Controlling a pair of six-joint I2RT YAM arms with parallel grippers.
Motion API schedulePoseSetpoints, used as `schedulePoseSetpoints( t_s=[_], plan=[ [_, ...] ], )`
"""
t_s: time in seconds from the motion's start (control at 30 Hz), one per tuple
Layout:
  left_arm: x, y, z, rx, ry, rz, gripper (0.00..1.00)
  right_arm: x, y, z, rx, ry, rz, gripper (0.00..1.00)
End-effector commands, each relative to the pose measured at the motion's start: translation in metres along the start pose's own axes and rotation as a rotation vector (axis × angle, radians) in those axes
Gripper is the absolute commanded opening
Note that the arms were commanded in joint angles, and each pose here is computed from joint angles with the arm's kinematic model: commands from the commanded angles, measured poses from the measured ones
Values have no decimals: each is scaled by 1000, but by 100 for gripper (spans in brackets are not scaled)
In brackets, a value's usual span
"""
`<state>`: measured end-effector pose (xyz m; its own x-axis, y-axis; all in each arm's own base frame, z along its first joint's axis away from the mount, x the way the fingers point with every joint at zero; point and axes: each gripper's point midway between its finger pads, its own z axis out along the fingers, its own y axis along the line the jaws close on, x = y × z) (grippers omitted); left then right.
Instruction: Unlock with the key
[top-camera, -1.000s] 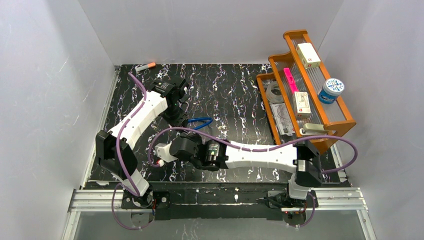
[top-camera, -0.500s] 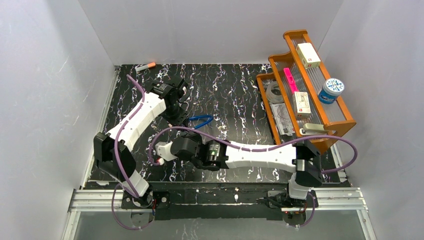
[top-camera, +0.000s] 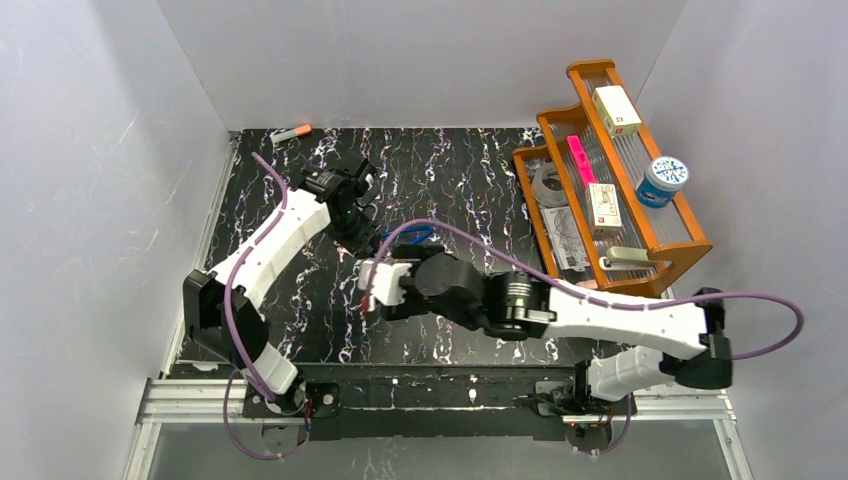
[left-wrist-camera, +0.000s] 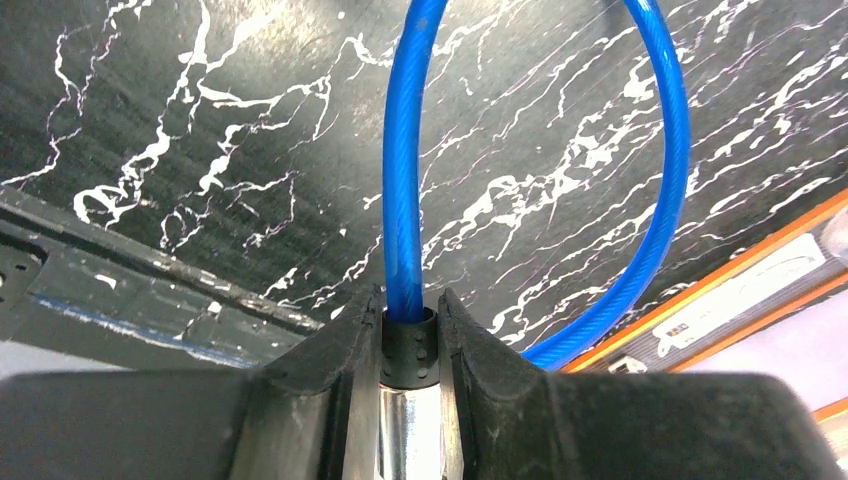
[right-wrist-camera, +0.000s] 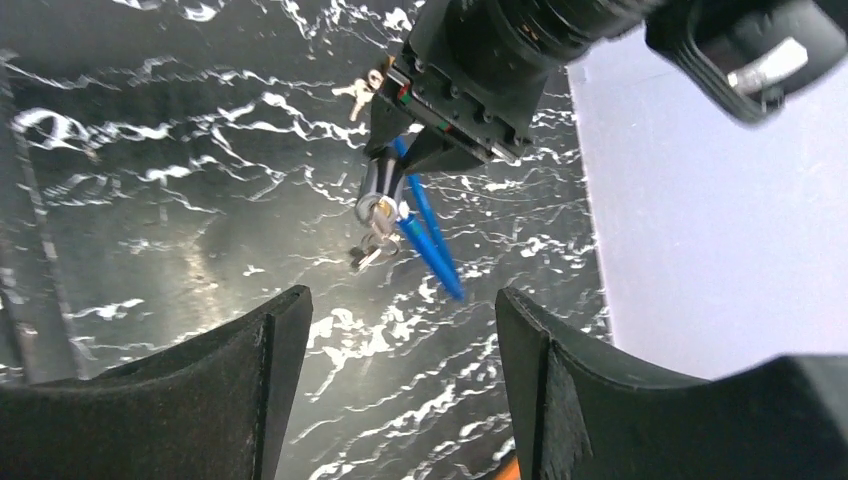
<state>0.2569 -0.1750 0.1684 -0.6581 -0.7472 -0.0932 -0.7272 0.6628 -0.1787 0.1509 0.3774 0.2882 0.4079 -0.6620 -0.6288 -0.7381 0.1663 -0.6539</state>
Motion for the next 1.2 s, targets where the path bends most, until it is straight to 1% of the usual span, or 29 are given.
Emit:
schedulePoseSetpoints(
  t_s=[0.0,0.07,0.1,0.2,0.27,0.37,0.47,0.63,0.73,0.83,0.93,1.03,1.17],
  plan=[
    [-17,-11,-24,155,-114,-18,0,-12,-6,-21,20,-126,336,76],
    [-22,-18,-27,240,-156,17,0,-11,-12,-18,36,-162,557,75],
    [-26,-25,-34,299,-183,38,0,-9,-13,-14,28,-173,702,74],
    [-33,-36,-42,442,-259,80,0,11,-16,5,16,-156,1099,70],
    [-36,-44,-55,562,-306,99,0,22,-16,12,-2,-166,1291,68],
    [-42,-53,-76,719,-384,112,0,20,-20,14,-16,-245,1496,71],
    [-44,-60,-94,849,-436,129,0,7,-26,11,-45,-344,1580,77],
    [-41,-75,-122,1070,-491,154,0,-10,-29,4,-115,-519,1619,80],
    [-38,-79,-137,1163,-525,181,0,-12,-33,0,-118,-574,1628,80],
    [-32,-85,-153,1268,-537,220,0,-11,-38,6,-85,-580,1619,80],
    [-22,-90,-171,1374,-535,267,0,-10,-47,12,-32,-589,1611,79],
    [-17,-91,-181,1431,-535,297,0,-6,-58,15,43,-608,1621,75],
    [-17,-88,-189,1457,-552,293,0,-7,-66,17,76,-639,1602,64]
  ],
)
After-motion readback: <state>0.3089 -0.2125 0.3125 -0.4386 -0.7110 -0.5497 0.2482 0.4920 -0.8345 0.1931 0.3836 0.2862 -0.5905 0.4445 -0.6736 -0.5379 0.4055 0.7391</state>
